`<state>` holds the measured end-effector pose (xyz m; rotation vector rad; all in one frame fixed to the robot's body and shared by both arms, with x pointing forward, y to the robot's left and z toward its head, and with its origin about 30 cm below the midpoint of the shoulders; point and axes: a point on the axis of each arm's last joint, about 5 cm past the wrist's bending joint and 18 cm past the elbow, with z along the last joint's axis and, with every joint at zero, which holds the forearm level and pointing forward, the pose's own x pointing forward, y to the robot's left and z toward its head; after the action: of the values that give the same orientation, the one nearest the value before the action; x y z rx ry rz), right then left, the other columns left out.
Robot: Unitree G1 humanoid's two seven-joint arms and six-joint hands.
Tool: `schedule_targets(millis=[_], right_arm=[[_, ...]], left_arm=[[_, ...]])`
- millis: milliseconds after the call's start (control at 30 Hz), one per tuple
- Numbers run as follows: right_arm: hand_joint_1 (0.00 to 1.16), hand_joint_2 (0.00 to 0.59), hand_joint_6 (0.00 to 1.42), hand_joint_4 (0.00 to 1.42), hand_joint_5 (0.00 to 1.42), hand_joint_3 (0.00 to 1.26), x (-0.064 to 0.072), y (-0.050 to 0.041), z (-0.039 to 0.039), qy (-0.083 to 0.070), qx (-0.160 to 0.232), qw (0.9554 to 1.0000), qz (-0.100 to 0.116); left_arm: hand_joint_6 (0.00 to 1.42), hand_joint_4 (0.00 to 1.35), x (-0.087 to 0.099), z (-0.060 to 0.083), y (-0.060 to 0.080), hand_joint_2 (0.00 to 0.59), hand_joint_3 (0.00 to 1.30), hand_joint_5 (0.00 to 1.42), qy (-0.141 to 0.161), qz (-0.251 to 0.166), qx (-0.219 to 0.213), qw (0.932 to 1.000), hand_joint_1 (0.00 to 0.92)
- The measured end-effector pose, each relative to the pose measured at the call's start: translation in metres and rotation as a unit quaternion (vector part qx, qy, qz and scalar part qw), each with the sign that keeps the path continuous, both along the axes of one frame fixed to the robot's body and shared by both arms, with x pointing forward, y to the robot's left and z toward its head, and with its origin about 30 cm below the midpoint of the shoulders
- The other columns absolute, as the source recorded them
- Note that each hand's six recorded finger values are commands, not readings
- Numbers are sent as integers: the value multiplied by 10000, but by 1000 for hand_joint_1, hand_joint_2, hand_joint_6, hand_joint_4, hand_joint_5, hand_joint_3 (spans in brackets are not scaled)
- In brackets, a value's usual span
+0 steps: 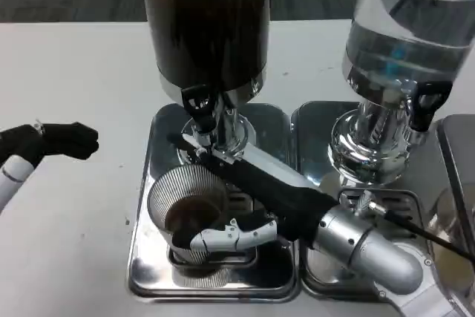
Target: Grasp the cup under the faucet to collect the drink, then remove the cup.
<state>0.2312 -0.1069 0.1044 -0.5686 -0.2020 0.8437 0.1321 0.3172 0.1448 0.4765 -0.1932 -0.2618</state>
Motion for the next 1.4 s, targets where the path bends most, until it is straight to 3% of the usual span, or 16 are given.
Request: schedule_targets(millis=[100, 600, 1400], right_arm=[[652, 173, 83, 0, 0, 0, -4, 6, 0, -45, -12, 10000, 28], [571, 191, 95, 0, 0, 0, -4, -23, -36, 140, 344, 9991, -210], [566, 191, 99, 0, 0, 0, 9, -29, -23, 117, 453, 9984, -321]], left_arm=[[248, 402, -10, -30, 14, 227, 470, 387, 33, 61, -15, 10000, 0], [263, 410, -38, -111, 54, 226, 470, 396, 215, 223, 62, 9995, 0], [273, 415, -20, -139, 57, 220, 470, 397, 183, 225, 51, 9996, 0]])
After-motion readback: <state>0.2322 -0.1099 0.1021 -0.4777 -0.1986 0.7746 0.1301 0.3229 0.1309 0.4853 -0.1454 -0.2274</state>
